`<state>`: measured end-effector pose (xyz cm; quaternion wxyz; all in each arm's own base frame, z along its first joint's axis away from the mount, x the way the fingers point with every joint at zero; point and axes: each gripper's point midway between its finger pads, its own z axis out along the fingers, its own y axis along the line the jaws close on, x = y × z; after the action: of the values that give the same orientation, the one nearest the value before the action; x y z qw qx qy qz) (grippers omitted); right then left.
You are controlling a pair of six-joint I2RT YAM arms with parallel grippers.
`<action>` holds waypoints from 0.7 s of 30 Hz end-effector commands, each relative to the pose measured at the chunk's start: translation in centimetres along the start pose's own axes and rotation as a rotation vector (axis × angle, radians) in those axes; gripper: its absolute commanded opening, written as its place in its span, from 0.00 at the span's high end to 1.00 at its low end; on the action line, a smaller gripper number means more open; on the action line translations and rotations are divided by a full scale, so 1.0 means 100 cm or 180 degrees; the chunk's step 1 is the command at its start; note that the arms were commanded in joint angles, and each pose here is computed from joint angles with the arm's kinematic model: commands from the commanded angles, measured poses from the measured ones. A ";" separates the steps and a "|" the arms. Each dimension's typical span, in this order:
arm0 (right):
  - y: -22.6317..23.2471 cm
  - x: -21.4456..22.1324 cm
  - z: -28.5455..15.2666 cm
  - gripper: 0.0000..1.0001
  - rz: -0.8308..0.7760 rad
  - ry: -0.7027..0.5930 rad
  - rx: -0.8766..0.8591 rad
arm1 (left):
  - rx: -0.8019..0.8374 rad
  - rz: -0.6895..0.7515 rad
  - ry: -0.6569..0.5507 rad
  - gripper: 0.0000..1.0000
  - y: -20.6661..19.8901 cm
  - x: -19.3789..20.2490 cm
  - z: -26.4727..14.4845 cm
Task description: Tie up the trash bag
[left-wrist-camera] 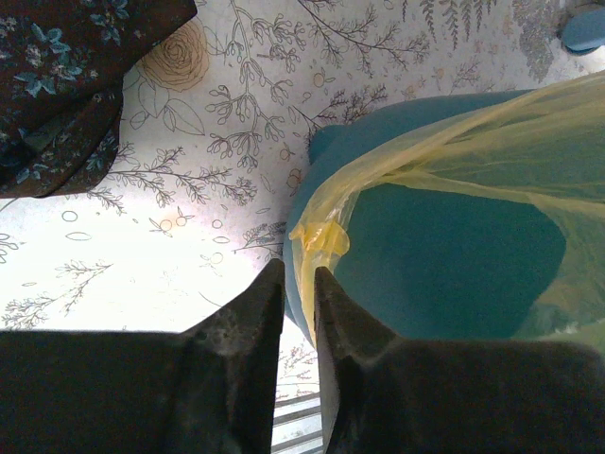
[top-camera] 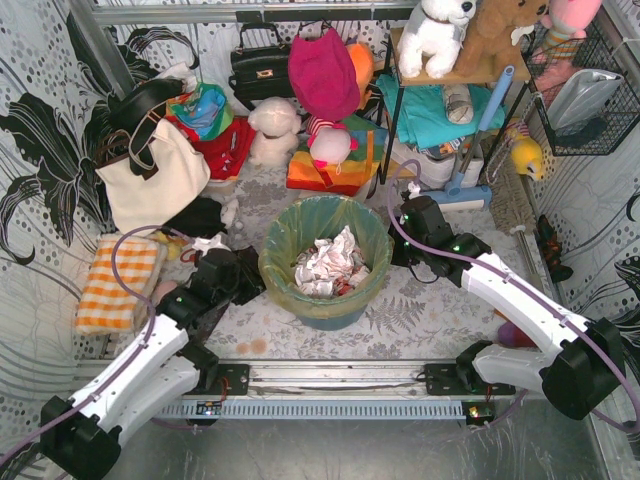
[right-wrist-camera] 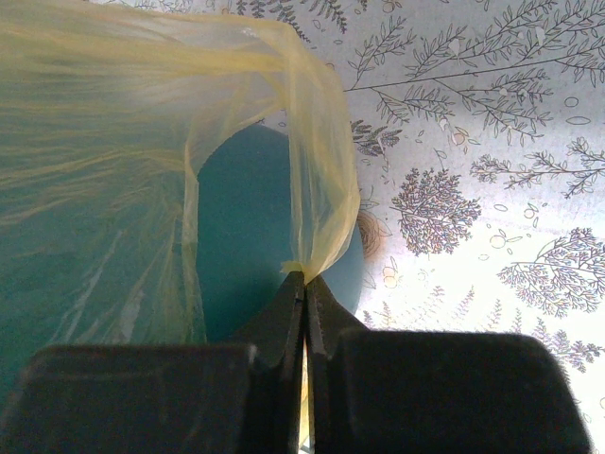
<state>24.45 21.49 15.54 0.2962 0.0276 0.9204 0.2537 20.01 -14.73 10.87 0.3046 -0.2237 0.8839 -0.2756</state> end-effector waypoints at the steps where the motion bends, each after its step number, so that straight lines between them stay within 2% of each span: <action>1: 0.010 -0.012 -0.010 1.00 -0.0013 -0.0096 -0.0103 | 0.0055 -0.0010 -0.0133 0.68 -0.007 -0.010 0.004; 8: 0.009 -0.012 -0.012 1.00 -0.0005 -0.0091 -0.0101 | 0.0330 0.0004 -0.0144 0.51 -0.021 -0.010 0.011; 21: 0.007 -0.008 -0.010 1.00 0.0014 -0.0060 -0.0090 | 0.0377 -0.0007 0.0082 0.51 -0.010 0.011 0.025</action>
<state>24.39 21.40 15.66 0.2962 0.0286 0.9200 0.2552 20.79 -16.46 9.38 0.2979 -0.2074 0.8790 -0.3091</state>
